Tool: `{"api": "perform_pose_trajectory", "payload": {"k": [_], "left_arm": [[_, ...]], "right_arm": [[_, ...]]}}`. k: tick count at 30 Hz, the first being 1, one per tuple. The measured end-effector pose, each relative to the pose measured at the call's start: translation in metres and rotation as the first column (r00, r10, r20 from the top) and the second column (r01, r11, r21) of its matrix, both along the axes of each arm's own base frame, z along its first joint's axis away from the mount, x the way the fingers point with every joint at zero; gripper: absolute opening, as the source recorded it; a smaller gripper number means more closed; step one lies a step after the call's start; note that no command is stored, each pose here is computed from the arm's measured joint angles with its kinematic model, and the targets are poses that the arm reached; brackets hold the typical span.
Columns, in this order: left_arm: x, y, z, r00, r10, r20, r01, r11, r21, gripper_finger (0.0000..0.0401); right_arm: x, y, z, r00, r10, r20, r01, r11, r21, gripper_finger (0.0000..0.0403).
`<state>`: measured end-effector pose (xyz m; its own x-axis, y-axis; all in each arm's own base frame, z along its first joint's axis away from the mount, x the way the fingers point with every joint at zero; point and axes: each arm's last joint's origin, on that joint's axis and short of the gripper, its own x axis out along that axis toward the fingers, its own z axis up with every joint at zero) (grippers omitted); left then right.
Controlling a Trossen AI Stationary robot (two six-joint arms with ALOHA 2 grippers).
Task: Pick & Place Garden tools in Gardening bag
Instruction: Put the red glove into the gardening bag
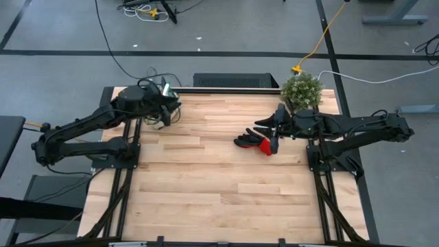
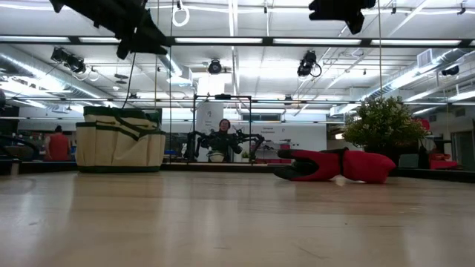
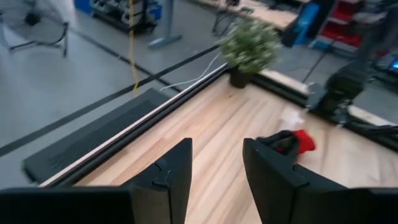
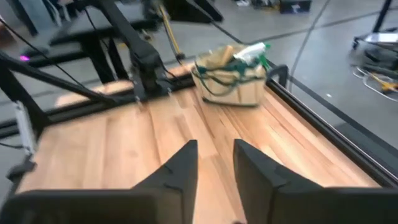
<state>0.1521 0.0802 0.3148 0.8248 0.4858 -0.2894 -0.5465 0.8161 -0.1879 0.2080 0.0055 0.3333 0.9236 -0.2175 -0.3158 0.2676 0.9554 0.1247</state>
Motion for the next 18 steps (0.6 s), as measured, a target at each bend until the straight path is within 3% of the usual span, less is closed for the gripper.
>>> {"api": "perform_pose_trajectory", "payload": {"k": [8, 18], "left_arm": [[0.009, -0.012, 0.01, 0.993, -0.079, 0.091, 0.074, 0.996, 0.048, 0.0142], [0.013, -0.022, 0.01, 0.989, -0.112, 0.094, 0.108, 0.993, 0.046, 0.0142]], "right_arm": [[0.008, -0.002, -0.018, 0.989, -0.054, -0.138, 0.05, 0.998, -0.033, 0.0184], [0.03, -0.01, -0.04, 0.968, -0.075, -0.238, 0.069, 0.997, -0.031, 0.0257]]}}
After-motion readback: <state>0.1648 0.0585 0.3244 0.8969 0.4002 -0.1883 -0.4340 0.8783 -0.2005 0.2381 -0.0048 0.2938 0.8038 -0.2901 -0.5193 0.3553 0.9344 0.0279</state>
